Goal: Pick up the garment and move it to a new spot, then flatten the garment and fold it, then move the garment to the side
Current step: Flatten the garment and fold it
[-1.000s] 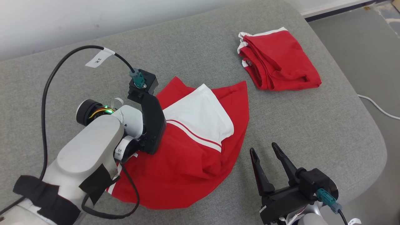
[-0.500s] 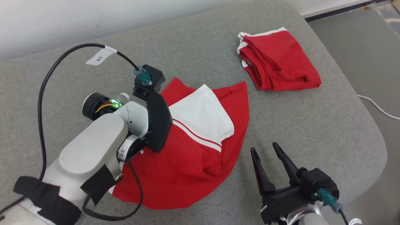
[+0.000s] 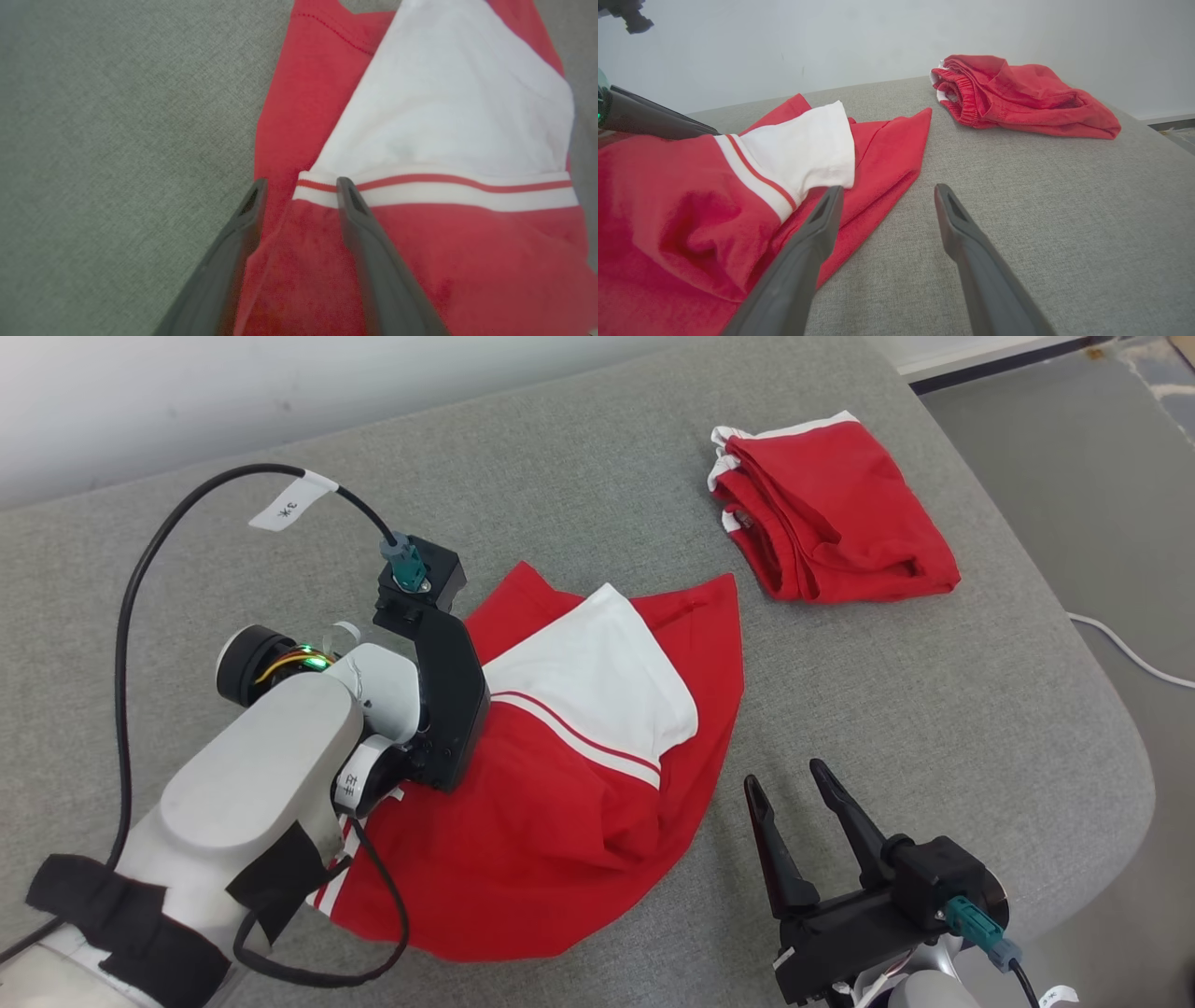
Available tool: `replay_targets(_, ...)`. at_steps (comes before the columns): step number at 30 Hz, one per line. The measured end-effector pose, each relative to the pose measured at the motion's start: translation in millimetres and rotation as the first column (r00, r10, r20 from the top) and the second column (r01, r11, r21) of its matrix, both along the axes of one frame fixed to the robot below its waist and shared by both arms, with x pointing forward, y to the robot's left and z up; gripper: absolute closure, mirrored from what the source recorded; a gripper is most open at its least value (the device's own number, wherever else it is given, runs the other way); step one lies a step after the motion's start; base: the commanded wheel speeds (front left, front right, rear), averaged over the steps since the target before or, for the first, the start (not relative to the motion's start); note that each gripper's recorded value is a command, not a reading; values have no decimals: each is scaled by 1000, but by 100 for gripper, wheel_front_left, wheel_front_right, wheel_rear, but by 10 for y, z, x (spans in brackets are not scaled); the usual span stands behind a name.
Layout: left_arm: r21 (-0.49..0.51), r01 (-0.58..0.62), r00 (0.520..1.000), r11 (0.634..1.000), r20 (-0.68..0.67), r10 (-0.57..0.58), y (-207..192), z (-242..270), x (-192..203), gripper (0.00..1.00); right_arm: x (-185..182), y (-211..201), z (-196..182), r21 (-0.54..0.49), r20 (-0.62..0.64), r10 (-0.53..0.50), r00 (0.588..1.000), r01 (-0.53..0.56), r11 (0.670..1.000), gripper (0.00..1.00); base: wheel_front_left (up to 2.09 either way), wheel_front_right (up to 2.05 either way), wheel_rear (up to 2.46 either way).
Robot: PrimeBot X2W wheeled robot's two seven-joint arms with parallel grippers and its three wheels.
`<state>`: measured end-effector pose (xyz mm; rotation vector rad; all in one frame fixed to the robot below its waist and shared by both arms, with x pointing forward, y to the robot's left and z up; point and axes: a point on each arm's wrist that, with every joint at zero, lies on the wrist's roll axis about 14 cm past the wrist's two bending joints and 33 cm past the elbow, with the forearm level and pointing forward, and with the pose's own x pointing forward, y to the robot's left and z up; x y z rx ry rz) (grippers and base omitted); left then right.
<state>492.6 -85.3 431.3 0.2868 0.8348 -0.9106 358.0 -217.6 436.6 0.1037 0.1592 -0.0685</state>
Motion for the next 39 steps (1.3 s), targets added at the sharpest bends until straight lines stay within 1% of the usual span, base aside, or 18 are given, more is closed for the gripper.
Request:
replay_targets(2,-1,3,1000,1000,-5,-3,-14,-15,-4,87,-5,-15,-7,-1,-3,-5,1000,5,1000,0,0,0,0)
replay_targets(3,-2,5,1000,1000,-7,-5,-21,-18,-7,94,-6,-20,-8,-1,-3,-6,1000,6,1000,0,0,0,0)
replay_targets(5,0,12,1000,1000,-12,-12,-36,-15,-28,99,-10,-27,-3,1,-2,-10,1000,10,1000,0,0,0,0)
replay_targets(7,8,15,1000,1000,-14,-15,-31,-15,-41,99,-12,-29,5,2,1,-10,1000,10,1000,0,0,0,0)
replay_targets(9,18,14,1000,1000,-19,-13,-19,-24,-48,84,-13,-28,9,2,2,-10,1000,10,1000,0,0,0,0)
replay_targets(10,30,9,1000,1000,-27,-8,-1,-43,-61,70,-14,-27,14,2,4,-10,1000,10,1000,0,0,0,0)
replay_targets(11,38,10,999,999,-38,-8,14,-69,-83,65,-15,-27,18,3,5,-10,1000,10,1000,0,0,0,0)
replay_targets(12,44,8,999,999,-47,-6,24,-91,-100,65,-16,-29,21,3,6,-11,1000,11,1000,0,0,0,0)
replay_targets(13,45,6,999,999,-50,-4,27,-96,-104,56,-16,-28,20,3,5,-10,1000,10,1000,0,0,0,0)
replay_targets(14,46,6,998,999,-55,-4,27,-100,-108,51,-16,-27,18,3,5,-10,1000,10,1000,0,0,0,0)
replay_targets(15,45,5,998,999,-62,-3,27,-107,-114,50,-15,-26,15,3,4,-10,1000,10,1000,0,0,0,0)
replay_targets(18,49,4,997,999,-81,0,22,-131,-134,51,-15,-30,8,4,2,-11,1000,11,1000,0,0,0,0)
replay_targets(22,27,17,995,999,-100,-14,-33,-120,-192,62,-16,-41,4,4,0,-15,1000,15,1000,0,0,0,0)
replay_targets(25,19,21,995,1000,-100,-19,-47,-103,-212,62,-16,-46,9,4,2,-17,1000,17,1000,0,0,0,0)
replay_targets(27,11,23,994,1000,-104,-22,-59,-79,-225,65,-16,-43,15,4,4,-16,1000,16,1000,0,0,0,0)
replay_targets(29,13,26,994,1000,-106,-24,-60,-76,-242,65,-16,-38,19,5,5,-14,1000,14,1000,0,0,0,0)
replay_targets(34,-17,33,987,999,-159,-35,-121,-106,-363,67,-10,-32,26,4,7,-12,1000,12,1000,0,0,0,0)
replay_targets(39,-14,40,986,999,-161,-42,-140,-100,-378,77,-22,-45,33,2,8,-16,1000,16,1000,0,0,0,0)
